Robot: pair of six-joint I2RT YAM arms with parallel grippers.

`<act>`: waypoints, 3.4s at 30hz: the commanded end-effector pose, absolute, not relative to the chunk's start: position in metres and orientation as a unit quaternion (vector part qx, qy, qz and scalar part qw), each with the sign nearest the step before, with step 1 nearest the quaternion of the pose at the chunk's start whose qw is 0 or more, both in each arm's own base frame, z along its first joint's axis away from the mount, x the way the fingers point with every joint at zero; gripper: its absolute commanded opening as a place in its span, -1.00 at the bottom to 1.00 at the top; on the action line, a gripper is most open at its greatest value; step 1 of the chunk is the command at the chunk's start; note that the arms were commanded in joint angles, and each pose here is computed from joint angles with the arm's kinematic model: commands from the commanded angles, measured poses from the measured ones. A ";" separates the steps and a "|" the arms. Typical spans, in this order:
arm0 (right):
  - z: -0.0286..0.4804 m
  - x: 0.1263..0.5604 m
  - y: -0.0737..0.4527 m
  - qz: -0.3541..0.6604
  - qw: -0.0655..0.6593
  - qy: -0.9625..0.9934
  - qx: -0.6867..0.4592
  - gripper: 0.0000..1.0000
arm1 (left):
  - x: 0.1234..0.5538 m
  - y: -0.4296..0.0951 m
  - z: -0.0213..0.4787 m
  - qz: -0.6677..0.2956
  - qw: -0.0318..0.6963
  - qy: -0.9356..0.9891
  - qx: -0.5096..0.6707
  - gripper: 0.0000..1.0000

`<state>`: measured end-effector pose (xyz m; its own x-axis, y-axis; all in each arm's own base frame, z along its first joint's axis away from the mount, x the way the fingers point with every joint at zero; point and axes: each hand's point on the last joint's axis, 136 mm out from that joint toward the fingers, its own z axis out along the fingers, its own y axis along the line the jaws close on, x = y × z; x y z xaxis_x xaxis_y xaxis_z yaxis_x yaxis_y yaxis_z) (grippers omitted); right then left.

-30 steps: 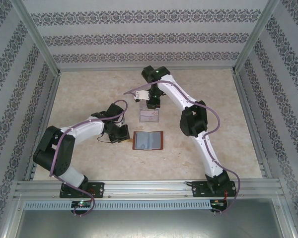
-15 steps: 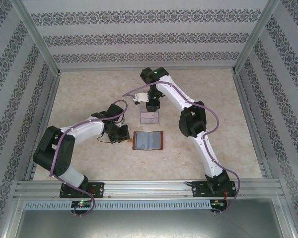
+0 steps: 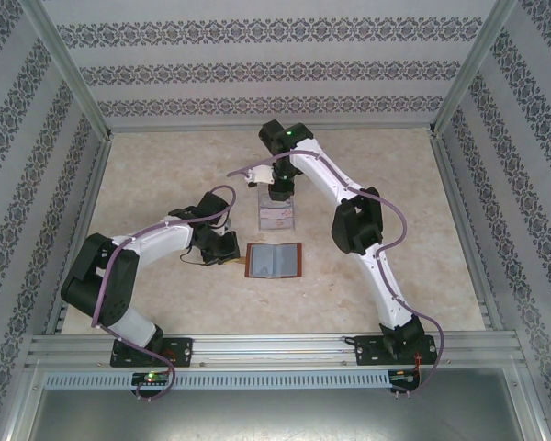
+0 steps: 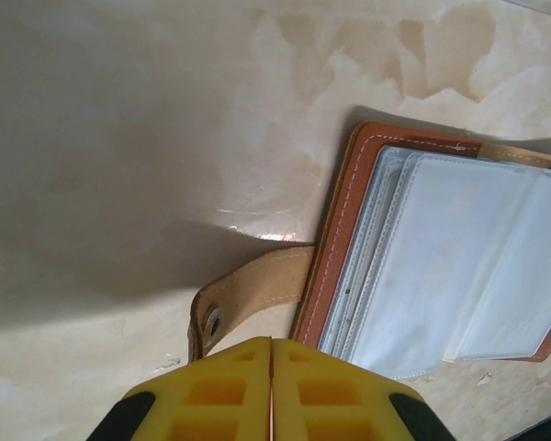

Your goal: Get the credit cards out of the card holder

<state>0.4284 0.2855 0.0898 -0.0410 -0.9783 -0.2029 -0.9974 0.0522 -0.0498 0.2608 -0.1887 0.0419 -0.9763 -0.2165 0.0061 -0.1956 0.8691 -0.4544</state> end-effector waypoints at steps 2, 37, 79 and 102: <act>0.126 0.437 0.285 0.026 0.138 0.722 -0.678 -0.54 | 0.261 -0.189 0.042 -0.238 0.015 0.964 -0.114 -0.83; 0.075 0.432 0.291 0.039 0.110 0.729 -0.674 -0.49 | 0.258 -0.190 0.038 -0.242 0.011 0.963 -0.117 -0.82; 0.127 0.336 0.324 0.271 0.160 0.941 -0.123 -0.73 | 0.271 -0.210 0.037 -0.287 0.009 0.954 -0.089 -0.89; 0.065 0.255 0.349 0.319 0.017 0.947 -0.019 -0.73 | 0.280 -0.209 0.039 -0.280 0.029 0.956 -0.083 -0.89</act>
